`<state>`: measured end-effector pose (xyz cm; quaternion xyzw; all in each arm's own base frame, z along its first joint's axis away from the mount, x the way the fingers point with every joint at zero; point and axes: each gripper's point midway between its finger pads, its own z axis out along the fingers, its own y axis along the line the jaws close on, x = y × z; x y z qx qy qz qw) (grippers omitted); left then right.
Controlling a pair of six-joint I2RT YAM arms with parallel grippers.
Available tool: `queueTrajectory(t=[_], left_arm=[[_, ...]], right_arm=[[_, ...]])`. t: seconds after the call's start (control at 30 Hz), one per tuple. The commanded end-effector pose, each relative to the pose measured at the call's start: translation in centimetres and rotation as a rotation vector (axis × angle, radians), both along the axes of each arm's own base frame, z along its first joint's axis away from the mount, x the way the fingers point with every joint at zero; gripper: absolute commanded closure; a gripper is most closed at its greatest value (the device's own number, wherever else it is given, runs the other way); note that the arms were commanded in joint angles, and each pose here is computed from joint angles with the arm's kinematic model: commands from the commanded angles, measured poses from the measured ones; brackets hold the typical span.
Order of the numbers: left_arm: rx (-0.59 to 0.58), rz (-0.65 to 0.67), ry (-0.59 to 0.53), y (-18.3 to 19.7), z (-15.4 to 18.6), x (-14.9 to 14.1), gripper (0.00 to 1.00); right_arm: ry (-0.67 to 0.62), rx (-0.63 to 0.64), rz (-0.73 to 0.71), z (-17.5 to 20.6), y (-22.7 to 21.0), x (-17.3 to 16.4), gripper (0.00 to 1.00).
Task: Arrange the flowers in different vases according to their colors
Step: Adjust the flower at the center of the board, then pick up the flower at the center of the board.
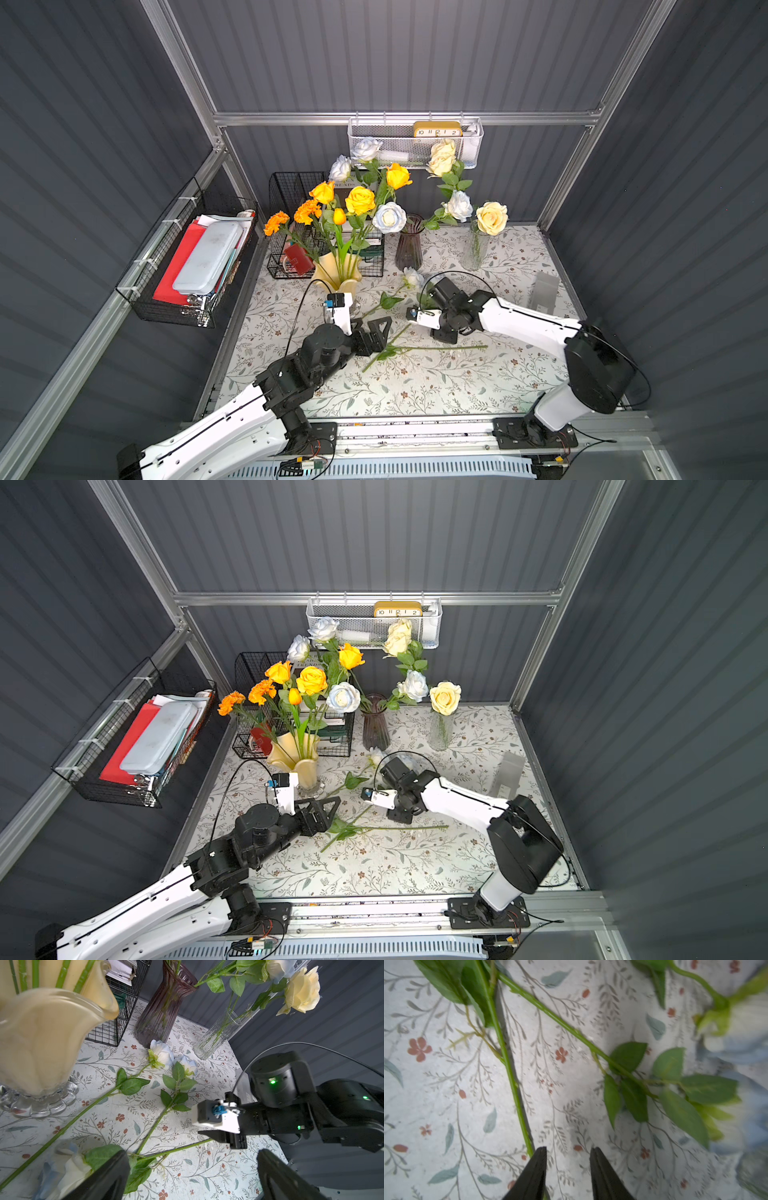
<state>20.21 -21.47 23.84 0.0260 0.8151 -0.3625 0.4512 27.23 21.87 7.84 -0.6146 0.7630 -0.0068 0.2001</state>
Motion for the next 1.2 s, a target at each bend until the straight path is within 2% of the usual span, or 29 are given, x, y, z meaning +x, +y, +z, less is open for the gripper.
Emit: queueTrajectory(t=[0.0,0.13,0.23,0.3,0.4,0.53,0.93,0.97,1.07,1.17], left_arm=[[0.007,-0.027,-0.024,-0.5,0.3,-0.1,0.01],[0.003,-0.054,-0.029,-0.9,0.1,-0.3,0.01],[0.006,-0.064,-0.031,-1.0,-0.2,-0.4,0.01],[0.003,-0.068,-0.034,-0.9,-0.2,-0.5,0.01],[-0.003,-0.07,-0.039,-0.7,-0.2,-0.7,0.01],[-0.012,-0.068,-0.04,-0.5,-0.2,-0.8,0.01],[-0.001,-0.055,-0.032,0.0,-0.4,-0.9,0.01],[-0.004,-0.055,-0.031,0.0,-0.4,-1.0,0.01],[-0.009,-0.055,-0.028,0.1,-0.3,-1.1,0.01],[-0.005,-0.042,-0.018,0.2,-0.4,-1.0,0.01]], right_arm=[[-0.007,-0.144,-0.032,-0.7,-4.1,-0.7,0.59],[0.054,-0.17,-0.07,-1.5,-6.4,-2.3,0.52],[0.157,-0.25,-0.076,-3.1,-8.1,-4.5,0.51],[0.168,-0.274,-0.077,-3.9,-9.0,-5.2,0.5],[0.123,-0.254,-0.102,-3.9,-9.5,-4.8,0.46],[0.108,-0.271,-0.118,-4.4,-10.4,-4.1,0.46],[0.192,-0.33,-0.175,-7.8,-11.2,-3.3,0.49],[0.19,-0.339,-0.178,-7.9,-11.3,-3.2,0.54],[0.228,-0.332,-0.192,-7.8,-10.9,-3.3,0.8],[0.252,-0.334,-0.203,-7.6,-10.8,-3.7,0.9]])
